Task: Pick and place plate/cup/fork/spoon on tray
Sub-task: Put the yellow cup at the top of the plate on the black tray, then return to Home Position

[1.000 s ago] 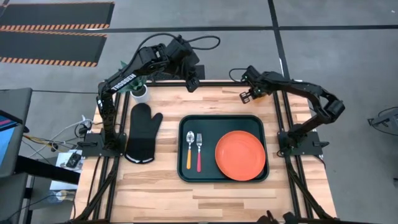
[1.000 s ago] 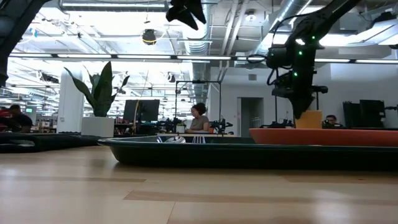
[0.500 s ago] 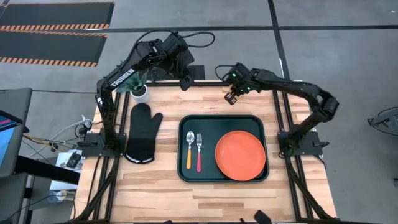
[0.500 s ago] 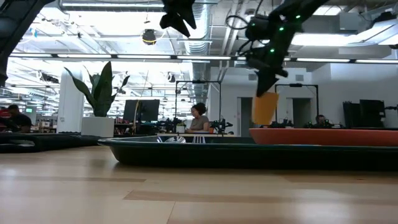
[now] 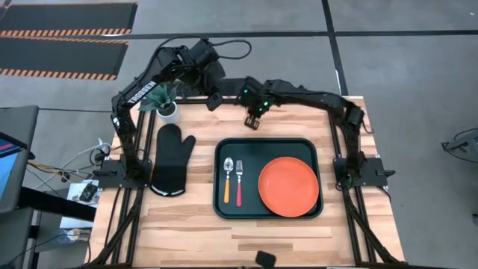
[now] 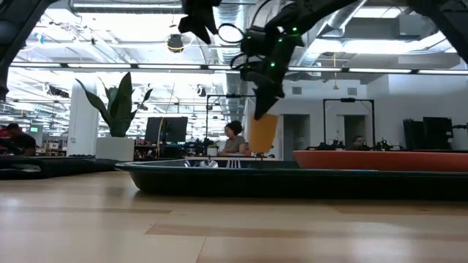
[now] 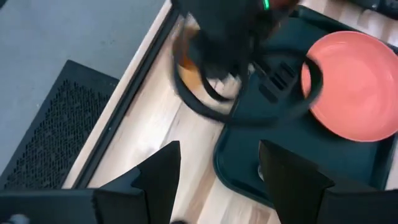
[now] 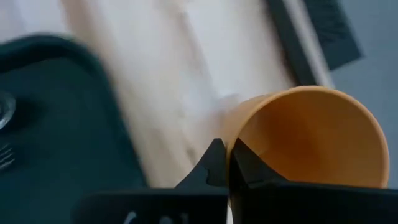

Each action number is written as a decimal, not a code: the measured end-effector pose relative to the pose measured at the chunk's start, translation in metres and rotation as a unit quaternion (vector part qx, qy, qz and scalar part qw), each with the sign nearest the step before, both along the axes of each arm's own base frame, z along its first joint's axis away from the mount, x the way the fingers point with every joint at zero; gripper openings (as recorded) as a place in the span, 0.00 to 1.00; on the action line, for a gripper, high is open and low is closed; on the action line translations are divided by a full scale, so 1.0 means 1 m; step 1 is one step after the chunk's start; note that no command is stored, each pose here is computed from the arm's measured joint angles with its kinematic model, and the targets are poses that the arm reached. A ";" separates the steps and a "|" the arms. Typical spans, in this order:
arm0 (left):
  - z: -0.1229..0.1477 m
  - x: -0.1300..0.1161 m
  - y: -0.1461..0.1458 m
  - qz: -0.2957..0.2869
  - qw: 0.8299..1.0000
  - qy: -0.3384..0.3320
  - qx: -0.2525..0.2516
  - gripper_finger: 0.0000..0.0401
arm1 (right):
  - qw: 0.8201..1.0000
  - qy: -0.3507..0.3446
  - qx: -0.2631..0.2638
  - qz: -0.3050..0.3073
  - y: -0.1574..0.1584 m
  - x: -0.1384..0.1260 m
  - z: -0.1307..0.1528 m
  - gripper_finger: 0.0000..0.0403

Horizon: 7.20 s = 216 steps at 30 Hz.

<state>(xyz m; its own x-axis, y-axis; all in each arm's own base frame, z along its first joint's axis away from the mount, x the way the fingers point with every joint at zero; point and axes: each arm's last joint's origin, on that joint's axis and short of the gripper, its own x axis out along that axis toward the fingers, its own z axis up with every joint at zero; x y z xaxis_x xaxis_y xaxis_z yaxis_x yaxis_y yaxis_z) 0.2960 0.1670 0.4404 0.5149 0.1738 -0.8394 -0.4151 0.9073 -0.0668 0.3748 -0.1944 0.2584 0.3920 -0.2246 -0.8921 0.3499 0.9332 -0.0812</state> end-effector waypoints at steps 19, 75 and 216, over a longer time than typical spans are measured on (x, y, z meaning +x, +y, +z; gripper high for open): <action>0.036 -0.045 -0.008 0.039 0.997 -0.051 0.030 0.51 | 0.996 0.047 0.032 0.065 0.026 0.025 -0.037 0.11; -0.204 0.069 0.052 0.014 0.988 -0.141 0.063 0.51 | 0.976 -0.174 0.015 -0.129 0.166 -0.171 0.189 0.46; 0.022 0.071 -0.049 -0.170 0.955 -0.223 0.099 0.63 | 0.936 -0.338 -0.098 0.009 0.189 -0.209 0.216 0.45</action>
<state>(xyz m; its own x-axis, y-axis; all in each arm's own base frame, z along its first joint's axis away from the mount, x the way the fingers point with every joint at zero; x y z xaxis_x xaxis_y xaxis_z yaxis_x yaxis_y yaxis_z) 0.3669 0.1179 0.4629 0.8679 0.0654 -0.4924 -0.0649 0.9977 0.0180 0.1659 -0.0050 0.4749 0.8577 -0.3453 -0.3810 0.3670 0.9301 -0.0168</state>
